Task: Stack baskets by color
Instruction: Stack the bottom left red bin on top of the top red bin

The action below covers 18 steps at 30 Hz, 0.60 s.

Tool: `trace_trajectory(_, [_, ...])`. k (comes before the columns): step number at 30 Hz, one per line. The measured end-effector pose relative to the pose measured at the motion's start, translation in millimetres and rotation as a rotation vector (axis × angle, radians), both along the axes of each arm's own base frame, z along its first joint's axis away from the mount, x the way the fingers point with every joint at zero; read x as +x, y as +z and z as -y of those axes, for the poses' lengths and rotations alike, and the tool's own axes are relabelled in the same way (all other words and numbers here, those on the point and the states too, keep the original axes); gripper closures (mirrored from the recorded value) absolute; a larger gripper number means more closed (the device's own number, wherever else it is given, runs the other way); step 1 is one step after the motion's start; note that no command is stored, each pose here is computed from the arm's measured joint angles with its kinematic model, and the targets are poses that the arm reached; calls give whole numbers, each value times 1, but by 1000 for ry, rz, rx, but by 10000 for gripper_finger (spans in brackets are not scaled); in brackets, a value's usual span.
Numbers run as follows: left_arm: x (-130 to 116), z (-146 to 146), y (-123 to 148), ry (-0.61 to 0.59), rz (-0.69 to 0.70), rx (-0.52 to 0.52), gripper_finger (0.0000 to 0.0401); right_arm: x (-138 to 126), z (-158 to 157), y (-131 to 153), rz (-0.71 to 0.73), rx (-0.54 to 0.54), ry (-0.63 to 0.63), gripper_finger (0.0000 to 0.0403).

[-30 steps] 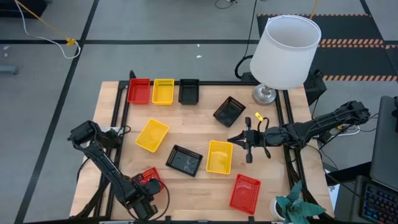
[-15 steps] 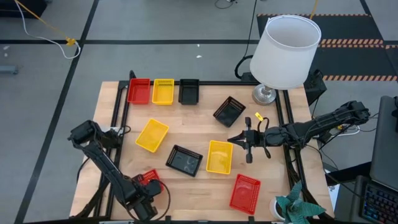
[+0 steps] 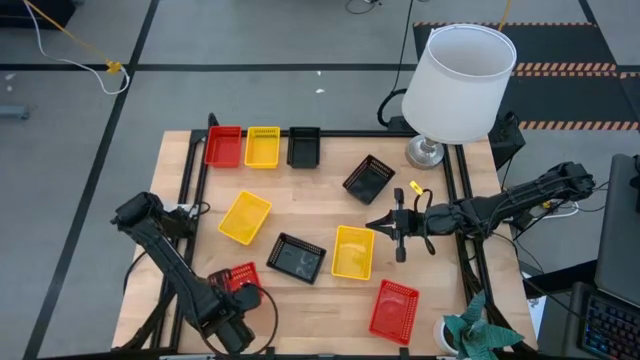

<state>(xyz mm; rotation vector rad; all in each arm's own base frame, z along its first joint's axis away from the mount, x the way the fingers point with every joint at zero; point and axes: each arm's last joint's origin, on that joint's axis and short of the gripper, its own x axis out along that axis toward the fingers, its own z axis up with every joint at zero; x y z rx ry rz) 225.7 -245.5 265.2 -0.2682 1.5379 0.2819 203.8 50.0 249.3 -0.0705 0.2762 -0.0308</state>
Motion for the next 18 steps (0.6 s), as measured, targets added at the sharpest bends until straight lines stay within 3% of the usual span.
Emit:
trace_trajectory(8, [5,-23,34,-79,-42,115,389,0,0,0,0,0,0,403])
trace_trajectory(12, [8,-31,48,-158,11,99,381,0,0,0,0,0,0,403])
trace_trajectory(18, [4,-56,73,-178,120,116,390,0,0,0,-1,-1,0,403])
